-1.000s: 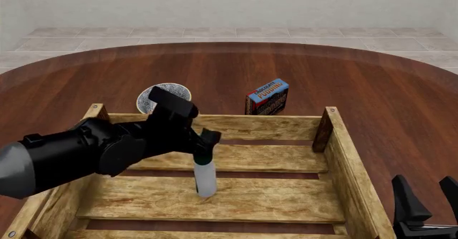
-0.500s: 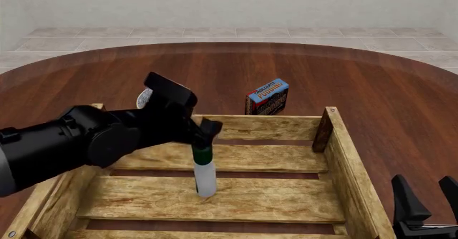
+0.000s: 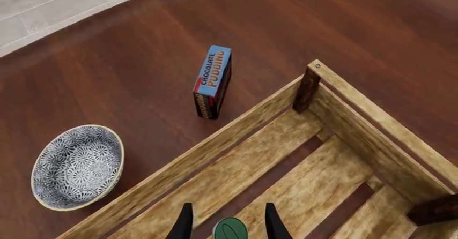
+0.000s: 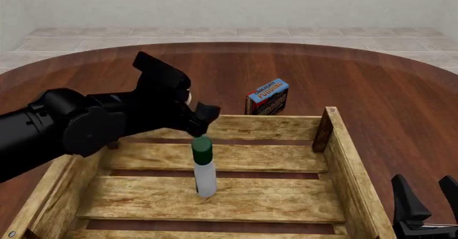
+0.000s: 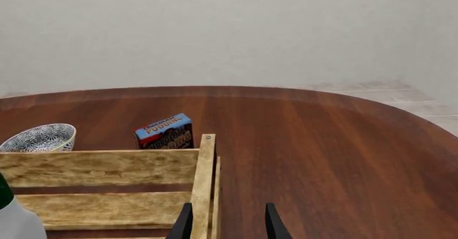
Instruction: Pick up the salad dressing and put it in the tray.
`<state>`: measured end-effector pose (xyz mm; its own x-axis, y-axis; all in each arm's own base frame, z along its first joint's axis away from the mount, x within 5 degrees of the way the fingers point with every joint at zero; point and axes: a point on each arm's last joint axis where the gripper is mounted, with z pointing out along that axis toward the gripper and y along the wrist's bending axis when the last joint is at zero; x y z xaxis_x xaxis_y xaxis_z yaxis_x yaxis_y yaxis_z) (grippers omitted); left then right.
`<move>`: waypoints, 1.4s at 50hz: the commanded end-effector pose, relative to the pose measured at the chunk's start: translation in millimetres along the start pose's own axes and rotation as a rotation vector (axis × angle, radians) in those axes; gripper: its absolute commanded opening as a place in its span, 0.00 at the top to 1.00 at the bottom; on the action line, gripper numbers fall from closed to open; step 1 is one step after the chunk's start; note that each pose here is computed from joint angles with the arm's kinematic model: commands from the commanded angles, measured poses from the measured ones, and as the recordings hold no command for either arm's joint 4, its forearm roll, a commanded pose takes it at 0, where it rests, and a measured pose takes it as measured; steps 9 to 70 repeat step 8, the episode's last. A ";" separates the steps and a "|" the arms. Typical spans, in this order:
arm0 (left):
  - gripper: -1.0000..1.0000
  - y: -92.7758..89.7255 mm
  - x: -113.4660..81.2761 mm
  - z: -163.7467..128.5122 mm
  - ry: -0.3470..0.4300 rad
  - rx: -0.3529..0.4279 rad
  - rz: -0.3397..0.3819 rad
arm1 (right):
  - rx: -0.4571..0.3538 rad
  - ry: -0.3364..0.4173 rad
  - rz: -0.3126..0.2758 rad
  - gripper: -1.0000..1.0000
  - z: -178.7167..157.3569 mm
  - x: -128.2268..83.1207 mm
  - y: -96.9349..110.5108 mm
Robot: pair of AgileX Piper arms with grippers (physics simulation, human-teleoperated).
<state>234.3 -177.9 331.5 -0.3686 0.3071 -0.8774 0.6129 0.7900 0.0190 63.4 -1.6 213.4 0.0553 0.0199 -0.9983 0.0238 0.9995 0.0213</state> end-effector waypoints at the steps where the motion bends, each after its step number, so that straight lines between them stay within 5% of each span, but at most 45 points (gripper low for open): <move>1: 0.00 1.5 -10.8 -12.3 -0.028 -0.005 0.014 | 0.003 0.000 0.003 0.00 0.1 0.1 -0.2; 70: 0.00 3.9 -19.7 -20.3 -0.058 -0.013 0.014 | 0.004 0.000 0.005 0.00 0.6 0.0 -0.3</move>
